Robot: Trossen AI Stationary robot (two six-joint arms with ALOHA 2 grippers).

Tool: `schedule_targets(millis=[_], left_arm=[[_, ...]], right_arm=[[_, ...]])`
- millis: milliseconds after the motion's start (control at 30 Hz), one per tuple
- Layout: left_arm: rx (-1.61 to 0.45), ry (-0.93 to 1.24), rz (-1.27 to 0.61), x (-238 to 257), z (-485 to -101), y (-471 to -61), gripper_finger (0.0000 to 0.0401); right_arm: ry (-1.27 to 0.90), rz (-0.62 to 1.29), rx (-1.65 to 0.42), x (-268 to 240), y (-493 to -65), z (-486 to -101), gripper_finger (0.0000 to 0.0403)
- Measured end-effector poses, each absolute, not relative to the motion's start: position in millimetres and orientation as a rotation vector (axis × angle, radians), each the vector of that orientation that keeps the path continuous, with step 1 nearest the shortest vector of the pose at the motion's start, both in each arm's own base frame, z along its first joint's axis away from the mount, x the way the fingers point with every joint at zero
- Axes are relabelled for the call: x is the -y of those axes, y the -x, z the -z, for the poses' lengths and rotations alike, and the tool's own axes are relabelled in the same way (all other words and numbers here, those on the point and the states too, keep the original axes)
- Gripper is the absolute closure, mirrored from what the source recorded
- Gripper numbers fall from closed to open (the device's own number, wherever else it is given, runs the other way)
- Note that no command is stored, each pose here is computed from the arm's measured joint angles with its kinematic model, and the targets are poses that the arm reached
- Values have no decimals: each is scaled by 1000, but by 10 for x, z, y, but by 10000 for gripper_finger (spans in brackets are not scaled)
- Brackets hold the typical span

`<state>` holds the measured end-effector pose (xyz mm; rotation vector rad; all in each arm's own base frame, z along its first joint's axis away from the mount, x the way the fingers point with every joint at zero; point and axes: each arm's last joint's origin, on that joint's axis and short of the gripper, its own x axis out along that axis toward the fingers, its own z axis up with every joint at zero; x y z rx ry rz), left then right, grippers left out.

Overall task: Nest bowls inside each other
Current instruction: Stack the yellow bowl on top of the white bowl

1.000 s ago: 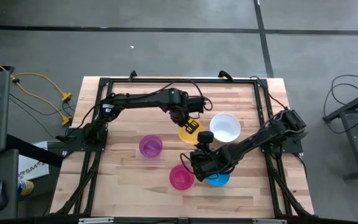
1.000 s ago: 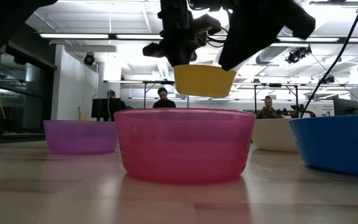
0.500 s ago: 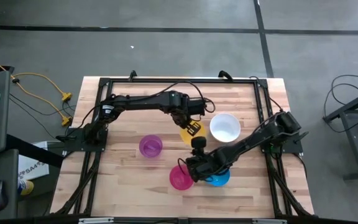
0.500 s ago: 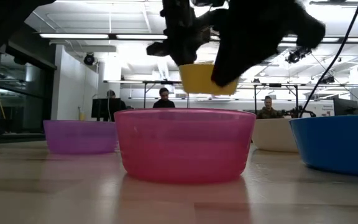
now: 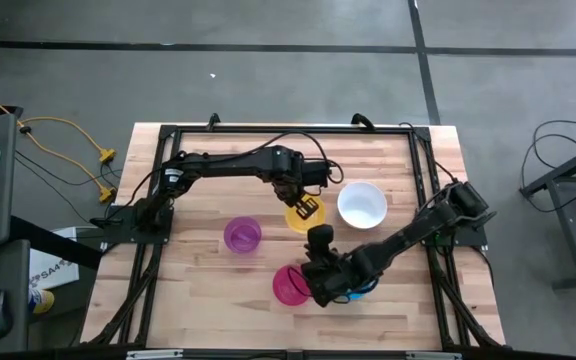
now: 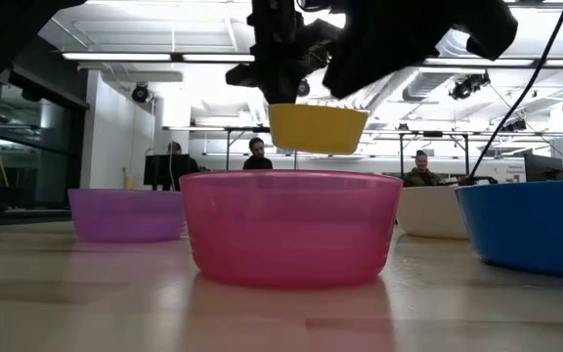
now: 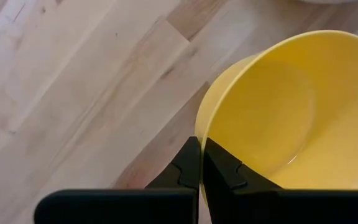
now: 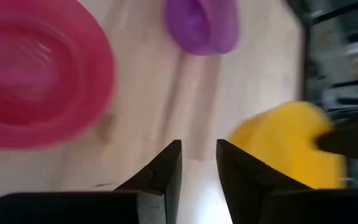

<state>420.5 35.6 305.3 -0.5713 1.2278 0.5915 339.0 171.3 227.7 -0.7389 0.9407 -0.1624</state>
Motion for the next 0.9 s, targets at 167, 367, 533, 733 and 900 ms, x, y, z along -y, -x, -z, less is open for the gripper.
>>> schedule_targets(millis=[167,367,533,733,900], left_arm=[[-1213,598,-593,-350,-3056,-4218,401],[-1223,598,-576,-277,-3055,-4220,401],[-1230,590,-584,-262,-3052,-4212,401],[-1232,587,-592,-266,-3051,-4207,401],[-1234,597,-597,-265,-3050,-4204,401]], right_arm=[[761,196,-919,-1712,-3385,-2331,310],[732,253,-943,-1605,-3405,-2328,310],[708,263,-948,-1587,-3408,-2324,310],[670,269,-963,-1583,-3391,-2314,310],[657,273,-969,-1580,-3384,-2309,310]])
